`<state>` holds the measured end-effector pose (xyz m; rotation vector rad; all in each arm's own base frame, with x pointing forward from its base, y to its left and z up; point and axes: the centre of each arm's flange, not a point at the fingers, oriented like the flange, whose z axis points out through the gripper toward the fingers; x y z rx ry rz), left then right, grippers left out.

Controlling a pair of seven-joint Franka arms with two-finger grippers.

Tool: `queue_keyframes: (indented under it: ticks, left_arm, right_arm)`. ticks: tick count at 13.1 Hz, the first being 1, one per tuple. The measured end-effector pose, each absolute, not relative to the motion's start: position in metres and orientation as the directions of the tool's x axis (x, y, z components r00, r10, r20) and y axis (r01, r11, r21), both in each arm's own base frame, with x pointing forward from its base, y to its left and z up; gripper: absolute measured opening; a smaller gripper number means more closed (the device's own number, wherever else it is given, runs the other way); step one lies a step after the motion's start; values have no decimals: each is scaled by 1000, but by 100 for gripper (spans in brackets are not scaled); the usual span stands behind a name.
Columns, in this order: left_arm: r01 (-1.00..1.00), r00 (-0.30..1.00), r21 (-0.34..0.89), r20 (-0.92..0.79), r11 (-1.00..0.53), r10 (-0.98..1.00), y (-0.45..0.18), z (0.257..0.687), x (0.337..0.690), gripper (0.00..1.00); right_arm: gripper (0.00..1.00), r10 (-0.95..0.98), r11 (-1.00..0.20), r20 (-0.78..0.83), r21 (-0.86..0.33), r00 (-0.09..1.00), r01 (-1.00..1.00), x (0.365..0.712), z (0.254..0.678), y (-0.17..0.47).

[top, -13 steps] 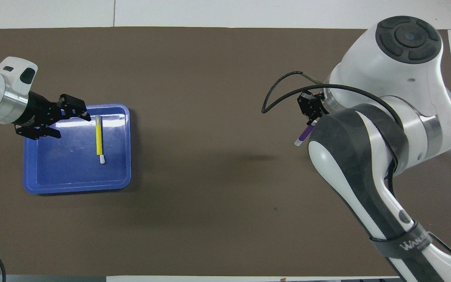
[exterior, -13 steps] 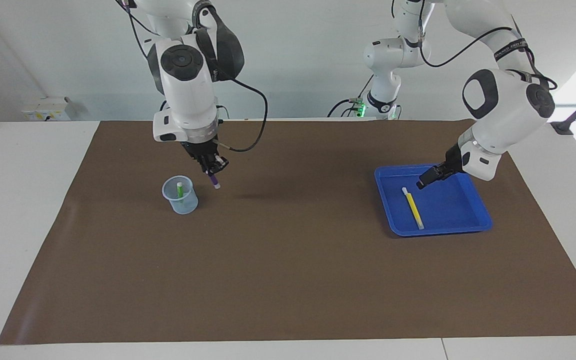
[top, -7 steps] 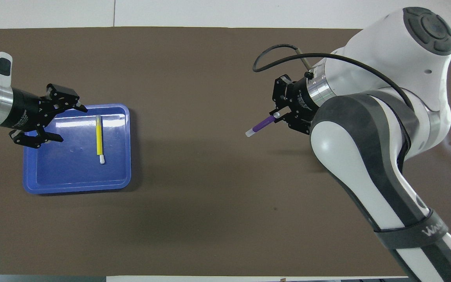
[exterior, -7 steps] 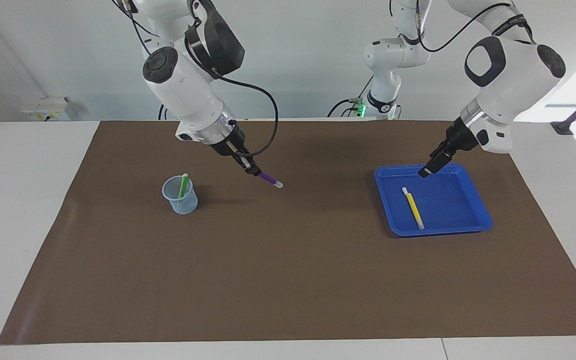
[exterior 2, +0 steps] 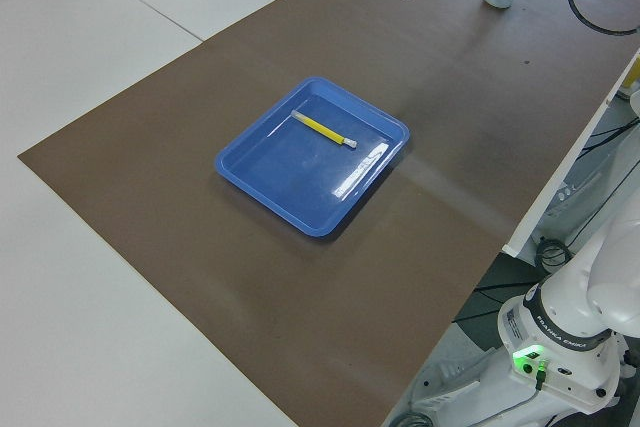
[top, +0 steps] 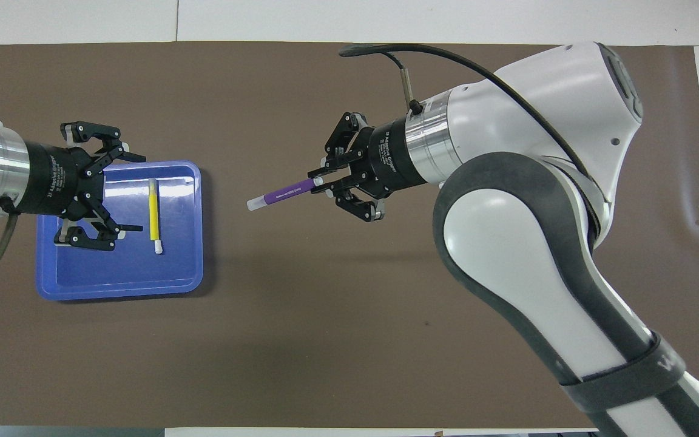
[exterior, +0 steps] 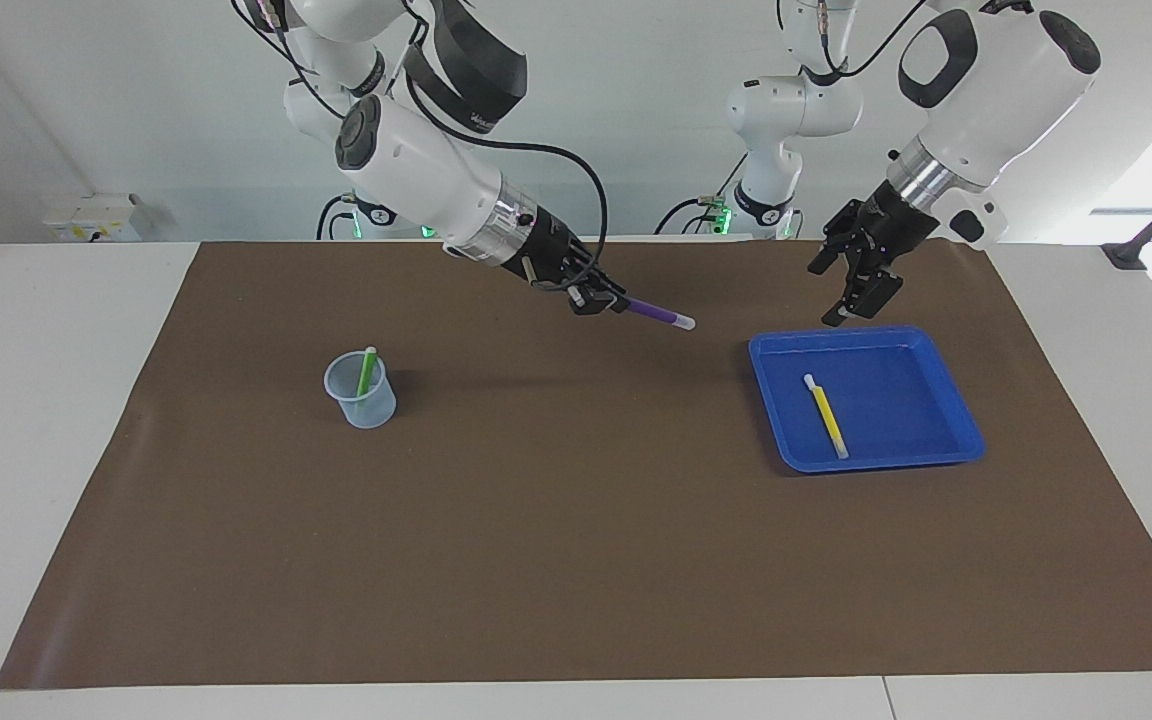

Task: Right arm passes pens to left for tray arrangement
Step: 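Pull a purple pen from the cup and carry it toward the left gripper, then close the left gripper on the purple pen and open the right gripper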

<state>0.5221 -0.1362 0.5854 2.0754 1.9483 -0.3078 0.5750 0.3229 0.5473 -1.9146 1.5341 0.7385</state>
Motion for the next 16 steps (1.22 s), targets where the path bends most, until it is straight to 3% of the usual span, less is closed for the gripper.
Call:
queue_keyframes:
  ticks: [3,7,10,16]
  left_arm:
    - [992,-97,37,-361,118,927,-170,596,515,100]
    - [968,-226,11,-386,250,894,-208,601,506,100]
    - [965,-237,8,-397,262,886,-239,598,494,100]
    - [957,-255,26,-401,289,880,-237,580,481,100]
  right_arm:
    - [17,-643,-171,-752,-42,144,-984,570,541,337]
    - [17,-636,-178,-762,-5,119,-984,557,546,359]
    - [17,-635,-159,-767,15,91,-987,553,549,366]
    - [17,-620,-110,-781,-8,75,-994,550,557,380]
